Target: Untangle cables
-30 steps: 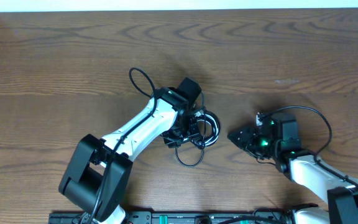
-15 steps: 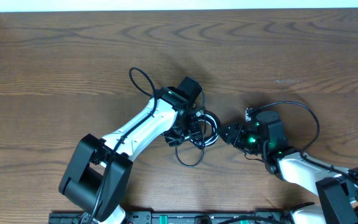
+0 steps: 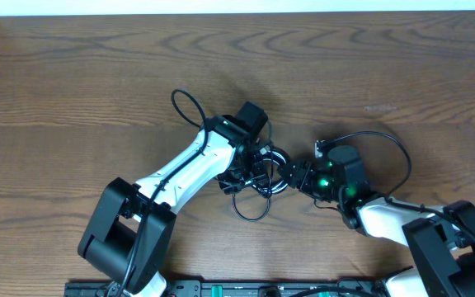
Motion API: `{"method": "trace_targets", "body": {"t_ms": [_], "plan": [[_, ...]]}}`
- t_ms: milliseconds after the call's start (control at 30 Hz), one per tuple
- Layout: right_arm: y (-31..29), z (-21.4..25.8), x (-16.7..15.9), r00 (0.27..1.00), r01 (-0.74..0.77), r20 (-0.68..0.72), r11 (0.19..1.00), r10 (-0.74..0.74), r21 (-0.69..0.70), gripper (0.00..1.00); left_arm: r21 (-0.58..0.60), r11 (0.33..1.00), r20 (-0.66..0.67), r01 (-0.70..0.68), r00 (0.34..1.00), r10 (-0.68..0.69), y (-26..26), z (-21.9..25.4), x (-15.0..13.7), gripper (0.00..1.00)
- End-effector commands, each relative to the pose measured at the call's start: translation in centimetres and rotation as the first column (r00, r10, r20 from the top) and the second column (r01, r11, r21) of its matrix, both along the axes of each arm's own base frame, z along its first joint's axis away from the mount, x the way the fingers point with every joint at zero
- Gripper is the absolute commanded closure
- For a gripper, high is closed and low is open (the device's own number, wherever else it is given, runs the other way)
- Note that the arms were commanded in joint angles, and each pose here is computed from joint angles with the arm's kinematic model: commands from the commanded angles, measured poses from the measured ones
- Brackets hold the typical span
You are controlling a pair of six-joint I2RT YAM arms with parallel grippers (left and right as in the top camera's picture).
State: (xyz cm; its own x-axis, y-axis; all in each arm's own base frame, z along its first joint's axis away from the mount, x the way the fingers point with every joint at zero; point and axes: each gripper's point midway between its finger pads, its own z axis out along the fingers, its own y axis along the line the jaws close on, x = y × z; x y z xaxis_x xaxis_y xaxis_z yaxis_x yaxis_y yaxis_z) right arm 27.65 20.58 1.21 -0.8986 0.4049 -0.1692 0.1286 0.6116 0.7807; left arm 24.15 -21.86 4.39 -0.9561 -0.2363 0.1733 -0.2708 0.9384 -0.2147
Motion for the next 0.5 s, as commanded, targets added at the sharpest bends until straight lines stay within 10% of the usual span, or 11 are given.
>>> {"method": "trace_targets", "body": {"t_ms": [0,467], "plan": [[-1.32,-3.74,-1.73,0.995,0.036,-0.094,0.994,-0.046,-0.107,0.46,0.03,0.999,-0.016,-0.014,1.0,0.014,0.56,-0.73,-0.26,0.43],[-1.53,-4.35,-1.67,0.994,0.051,-0.089,0.989,-0.064,-0.139,0.75,0.015,1.0,-0.026,-0.021,0.999,0.021,0.17,-0.65,-0.45,0.43]]}}
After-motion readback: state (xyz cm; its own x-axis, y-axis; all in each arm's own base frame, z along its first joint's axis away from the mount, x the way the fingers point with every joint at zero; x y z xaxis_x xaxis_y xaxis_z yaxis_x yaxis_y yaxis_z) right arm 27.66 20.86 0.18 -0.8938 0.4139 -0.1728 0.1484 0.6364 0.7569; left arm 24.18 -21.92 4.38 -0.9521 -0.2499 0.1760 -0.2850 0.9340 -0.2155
